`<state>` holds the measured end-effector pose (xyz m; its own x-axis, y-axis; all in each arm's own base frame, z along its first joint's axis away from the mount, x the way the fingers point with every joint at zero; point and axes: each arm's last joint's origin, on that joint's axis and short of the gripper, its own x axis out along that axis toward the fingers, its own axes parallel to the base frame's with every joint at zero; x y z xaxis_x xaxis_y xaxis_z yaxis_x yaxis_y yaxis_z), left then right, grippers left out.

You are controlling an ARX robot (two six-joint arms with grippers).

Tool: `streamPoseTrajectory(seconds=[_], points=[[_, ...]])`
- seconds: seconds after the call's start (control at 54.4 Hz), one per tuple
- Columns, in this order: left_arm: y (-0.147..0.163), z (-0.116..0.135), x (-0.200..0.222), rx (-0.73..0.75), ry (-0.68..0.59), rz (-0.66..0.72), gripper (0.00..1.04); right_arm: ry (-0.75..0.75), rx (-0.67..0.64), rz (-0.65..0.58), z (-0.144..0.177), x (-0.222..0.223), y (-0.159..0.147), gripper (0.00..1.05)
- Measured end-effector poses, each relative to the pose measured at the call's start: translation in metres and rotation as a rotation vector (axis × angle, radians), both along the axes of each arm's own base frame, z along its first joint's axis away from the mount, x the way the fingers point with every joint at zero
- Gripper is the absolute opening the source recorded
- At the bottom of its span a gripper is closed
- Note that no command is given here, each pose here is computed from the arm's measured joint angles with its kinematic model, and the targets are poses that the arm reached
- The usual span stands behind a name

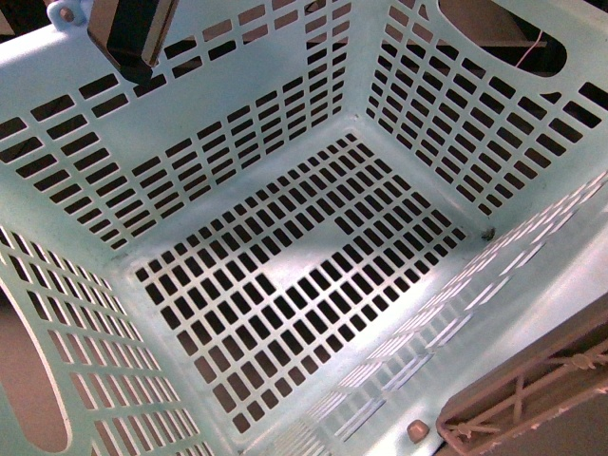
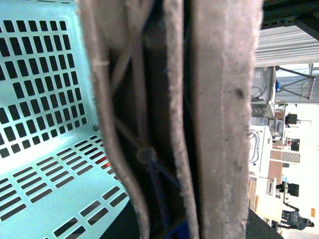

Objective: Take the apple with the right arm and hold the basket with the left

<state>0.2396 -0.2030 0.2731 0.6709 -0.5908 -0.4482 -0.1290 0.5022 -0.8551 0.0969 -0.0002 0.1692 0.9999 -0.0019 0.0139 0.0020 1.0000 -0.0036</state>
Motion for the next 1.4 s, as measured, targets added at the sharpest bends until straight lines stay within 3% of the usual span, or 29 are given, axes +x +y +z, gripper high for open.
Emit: streamPoseTrajectory(seconds=[0.294, 0.423, 0.68, 0.901, 1.011, 1.213, 1.397], points=[[0.000, 0.000, 0.000, 0.001, 0.000, 0.000, 0.17, 0.001, 0.000, 0.000, 0.000, 0.000, 0.000, 0.96], [0.000, 0.000, 0.000, 0.003, -0.003, -0.002, 0.17, 0.383, 0.113, -0.227, -0.009, 0.007, -0.007, 0.96], [0.000, 0.000, 0.000, 0.003, -0.002, -0.002, 0.16, 0.425, 0.189, -0.284, -0.019, 0.037, -0.035, 0.96], [0.000, 0.000, 0.000, 0.004, -0.003, -0.002, 0.16, 0.531, 0.125, -0.323, -0.057, 0.099, -0.082, 0.96], [0.000, 0.000, 0.000, 0.003, -0.002, -0.002, 0.16, 0.669, 0.114, -0.313, -0.093, 0.126, -0.096, 0.96], [0.000, 0.000, 0.000, 0.003, -0.002, -0.003, 0.16, 0.863, 0.074, -0.245, -0.146, 0.143, -0.086, 0.96], [0.000, 0.000, 0.000, 0.004, -0.003, -0.001, 0.16, 0.940, 0.019, -0.189, -0.174, 0.162, -0.069, 0.96]])
